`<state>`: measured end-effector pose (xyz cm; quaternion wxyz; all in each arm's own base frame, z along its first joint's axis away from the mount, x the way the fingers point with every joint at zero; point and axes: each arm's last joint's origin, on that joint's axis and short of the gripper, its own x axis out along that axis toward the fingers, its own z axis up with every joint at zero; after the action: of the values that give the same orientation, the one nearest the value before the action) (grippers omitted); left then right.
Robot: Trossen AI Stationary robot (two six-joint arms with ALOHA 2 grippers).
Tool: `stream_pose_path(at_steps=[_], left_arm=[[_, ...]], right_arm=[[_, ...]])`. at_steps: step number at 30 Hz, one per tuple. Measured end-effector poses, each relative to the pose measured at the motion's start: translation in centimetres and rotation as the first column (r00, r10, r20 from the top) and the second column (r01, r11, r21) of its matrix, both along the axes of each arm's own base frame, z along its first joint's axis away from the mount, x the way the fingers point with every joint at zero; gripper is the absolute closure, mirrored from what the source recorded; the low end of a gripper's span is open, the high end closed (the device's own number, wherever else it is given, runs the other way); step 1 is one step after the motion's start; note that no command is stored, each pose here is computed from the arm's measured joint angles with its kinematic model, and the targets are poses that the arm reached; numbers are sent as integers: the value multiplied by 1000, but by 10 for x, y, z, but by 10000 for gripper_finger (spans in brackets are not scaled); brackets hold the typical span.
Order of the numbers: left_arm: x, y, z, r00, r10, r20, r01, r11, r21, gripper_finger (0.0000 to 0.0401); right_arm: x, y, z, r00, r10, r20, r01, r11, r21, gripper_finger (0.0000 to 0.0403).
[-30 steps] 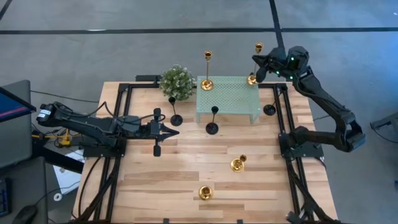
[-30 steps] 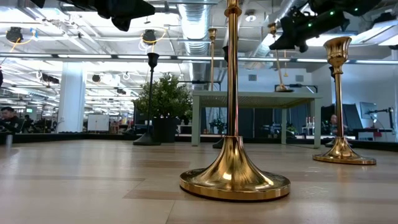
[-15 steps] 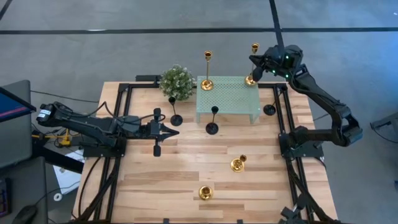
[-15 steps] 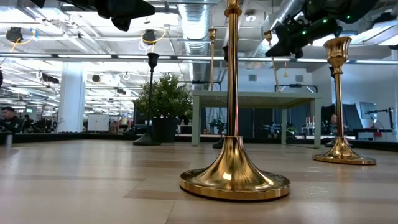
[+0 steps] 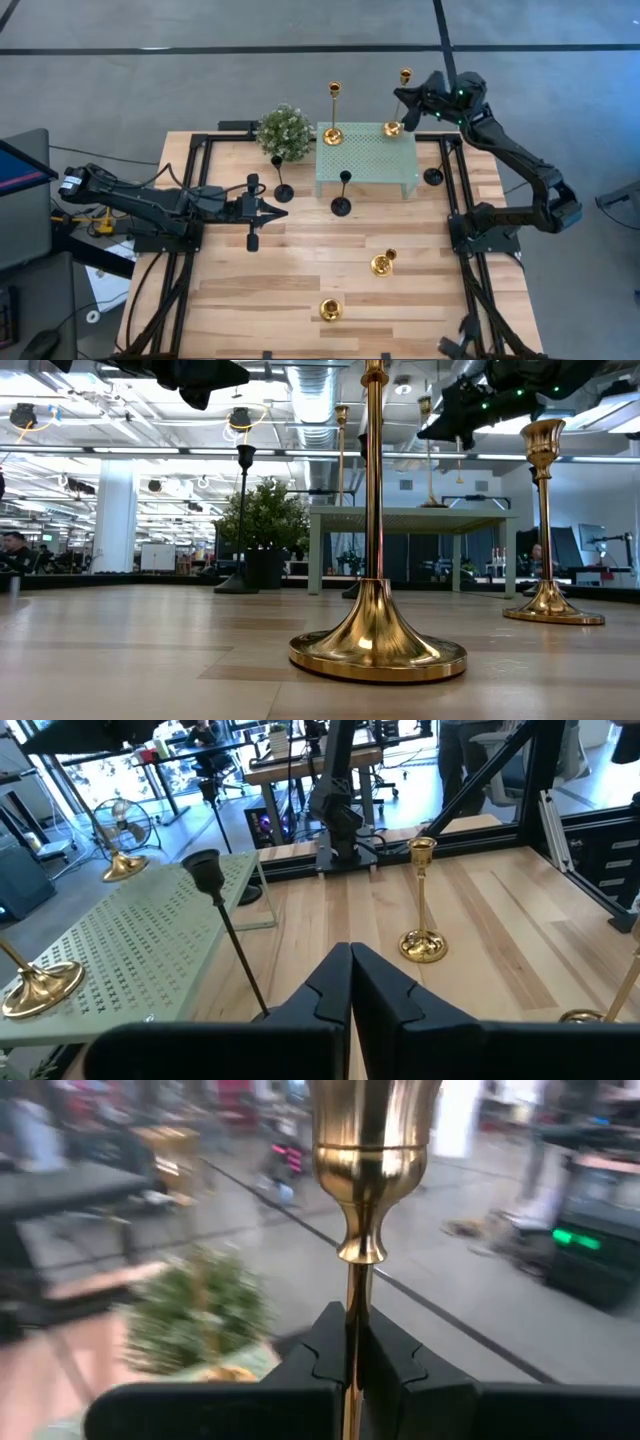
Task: Pick & Place candle stick holders
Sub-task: Put the gold candle holder on the shelf
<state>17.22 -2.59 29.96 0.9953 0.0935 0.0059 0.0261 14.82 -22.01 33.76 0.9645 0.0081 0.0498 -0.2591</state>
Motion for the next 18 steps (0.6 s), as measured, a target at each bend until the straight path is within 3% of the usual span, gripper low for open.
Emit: stream_pose_path(at_steps=[11, 18], left_arm=[[0, 0, 0, 1000, 0, 0, 0, 1000, 1, 394], [0, 0, 0, 1000, 0, 0, 0, 1000, 1, 392]], right_arm=[[43, 8, -8, 987, 156, 37, -155, 987, -36, 402], [56, 3, -11, 982, 179, 65, -177, 984, -38, 402]])
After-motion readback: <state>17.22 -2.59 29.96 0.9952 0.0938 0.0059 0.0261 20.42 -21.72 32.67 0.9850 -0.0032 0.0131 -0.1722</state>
